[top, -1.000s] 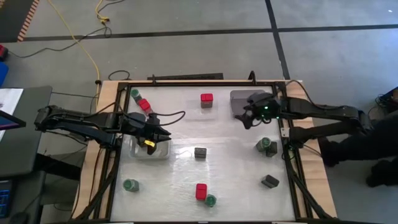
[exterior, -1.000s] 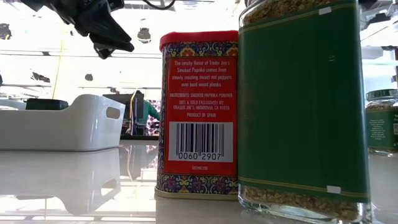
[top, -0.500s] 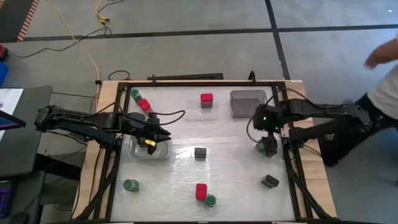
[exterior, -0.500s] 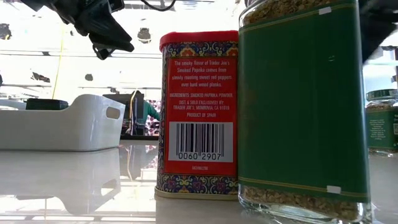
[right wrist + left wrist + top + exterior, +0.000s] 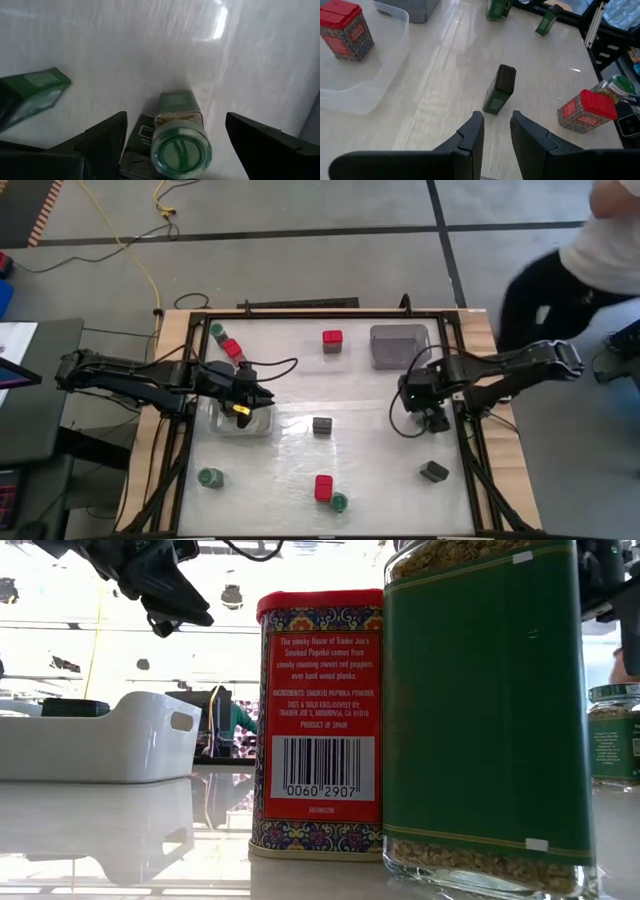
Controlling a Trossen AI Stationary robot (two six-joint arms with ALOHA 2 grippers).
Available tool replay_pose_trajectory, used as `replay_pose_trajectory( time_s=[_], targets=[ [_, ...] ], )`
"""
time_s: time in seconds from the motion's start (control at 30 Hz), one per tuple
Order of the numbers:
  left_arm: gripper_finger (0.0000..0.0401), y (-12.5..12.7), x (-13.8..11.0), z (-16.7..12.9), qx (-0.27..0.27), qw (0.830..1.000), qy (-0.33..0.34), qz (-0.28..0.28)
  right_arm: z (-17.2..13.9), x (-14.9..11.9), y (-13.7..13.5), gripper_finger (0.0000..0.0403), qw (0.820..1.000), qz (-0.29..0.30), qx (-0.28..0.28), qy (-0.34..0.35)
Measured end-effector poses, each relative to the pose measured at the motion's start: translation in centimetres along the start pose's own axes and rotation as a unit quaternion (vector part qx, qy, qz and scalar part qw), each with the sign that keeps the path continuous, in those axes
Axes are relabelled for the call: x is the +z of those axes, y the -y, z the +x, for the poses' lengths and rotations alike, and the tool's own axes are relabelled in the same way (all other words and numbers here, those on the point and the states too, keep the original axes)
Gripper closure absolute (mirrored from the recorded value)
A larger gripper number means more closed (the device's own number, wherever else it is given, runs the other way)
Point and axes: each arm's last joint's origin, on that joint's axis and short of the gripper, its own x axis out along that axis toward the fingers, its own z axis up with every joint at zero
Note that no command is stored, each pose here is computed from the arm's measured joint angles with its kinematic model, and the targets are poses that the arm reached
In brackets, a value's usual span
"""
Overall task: Sort spices by type
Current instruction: Put the green seasoning bottle into the black bin
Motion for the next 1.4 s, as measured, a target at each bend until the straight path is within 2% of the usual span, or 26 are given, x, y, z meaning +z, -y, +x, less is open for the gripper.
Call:
replay_pose_trajectory(
  time_s=[0.27, 0.5, 1.03, 1.23, 1.4],
  targets=[
    [0.0314, 0.0, 0.0, 0.0, 0.000, 1.000, -0.001, 0.000, 3.0, -0.3, -0.3, 0.0039, 0.997, -0.030, 0.004, -0.075],
    [0.0314, 0.0, -0.2, 0.0, 0.002, 1.000, -0.008, 0.001, 3.6, -0.6, -0.1, 0.0044, 0.996, -0.032, -0.017, -0.085],
    [0.0314, -0.1, -0.2, 0.0, 0.003, 1.000, -0.009, 0.001, 3.6, -0.4, -0.1, 0.0181, 0.996, -0.048, -0.019, -0.074],
    [0.0314, -0.1, -0.2, 0.0, 0.003, 1.000, -0.009, 0.001, 3.3, -0.6, -0.1, 0.0181, 0.997, -0.046, -0.020, -0.066],
    [0.0314, -0.1, -0.2, 0.0, 0.006, 1.000, -0.008, 0.001, 0.8, -1.0, 0.6, 0.0181, 0.998, -0.029, -0.038, -0.033]
  ],
)
